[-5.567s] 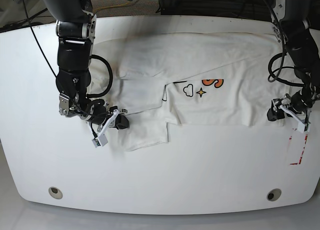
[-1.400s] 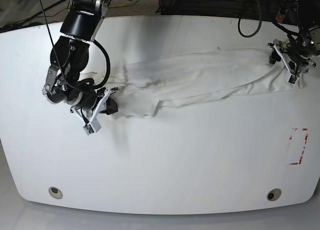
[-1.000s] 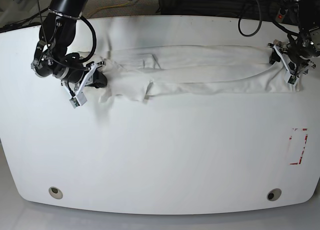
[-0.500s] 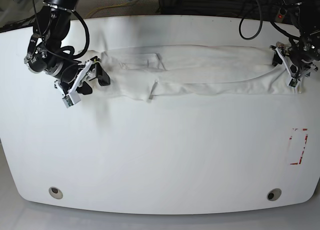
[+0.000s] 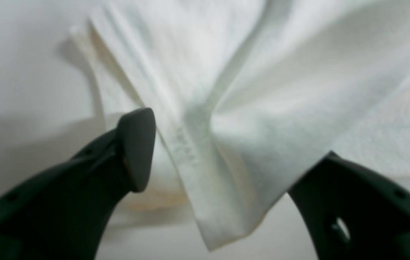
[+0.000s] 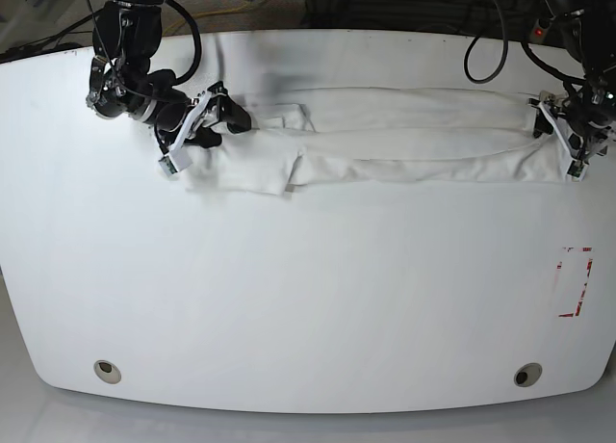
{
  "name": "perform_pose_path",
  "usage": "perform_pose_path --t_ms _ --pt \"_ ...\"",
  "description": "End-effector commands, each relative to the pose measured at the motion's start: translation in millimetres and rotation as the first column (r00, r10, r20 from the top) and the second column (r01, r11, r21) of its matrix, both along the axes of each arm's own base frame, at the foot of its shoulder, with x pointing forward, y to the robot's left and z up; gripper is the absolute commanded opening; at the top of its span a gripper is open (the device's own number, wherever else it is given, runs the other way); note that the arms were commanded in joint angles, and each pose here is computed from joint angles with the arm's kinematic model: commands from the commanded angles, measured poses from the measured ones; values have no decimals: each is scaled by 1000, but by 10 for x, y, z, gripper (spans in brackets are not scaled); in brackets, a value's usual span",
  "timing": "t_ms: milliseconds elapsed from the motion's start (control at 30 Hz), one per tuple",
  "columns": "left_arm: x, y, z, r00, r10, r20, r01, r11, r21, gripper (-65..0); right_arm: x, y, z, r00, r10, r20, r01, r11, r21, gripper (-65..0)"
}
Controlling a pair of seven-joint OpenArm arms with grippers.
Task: Fold the T-shirt properly
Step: 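Lay the folded strip down and pull both grippers apart to straighten it, then release and regrasp the strip end with the left gripper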
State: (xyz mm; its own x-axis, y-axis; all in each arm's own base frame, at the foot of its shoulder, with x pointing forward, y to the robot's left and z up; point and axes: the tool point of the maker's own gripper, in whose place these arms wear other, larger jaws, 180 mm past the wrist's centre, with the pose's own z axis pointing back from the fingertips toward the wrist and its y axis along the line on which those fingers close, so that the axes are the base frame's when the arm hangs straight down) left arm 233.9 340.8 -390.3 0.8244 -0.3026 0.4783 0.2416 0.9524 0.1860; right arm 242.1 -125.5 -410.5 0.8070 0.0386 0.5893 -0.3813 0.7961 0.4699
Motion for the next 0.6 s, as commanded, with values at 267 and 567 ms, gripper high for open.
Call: perform_pose_path --t_ms 267,567 --pt "275 101 272 996 1 91 -3 1000 25 -265 497 -587 -159 998 -68 20 70 983 -172 -220" --pt "273 606 601 979 130 159 -142 988 65 -265 517 -649 -136 997 -67 26 70 980 -188 -220"
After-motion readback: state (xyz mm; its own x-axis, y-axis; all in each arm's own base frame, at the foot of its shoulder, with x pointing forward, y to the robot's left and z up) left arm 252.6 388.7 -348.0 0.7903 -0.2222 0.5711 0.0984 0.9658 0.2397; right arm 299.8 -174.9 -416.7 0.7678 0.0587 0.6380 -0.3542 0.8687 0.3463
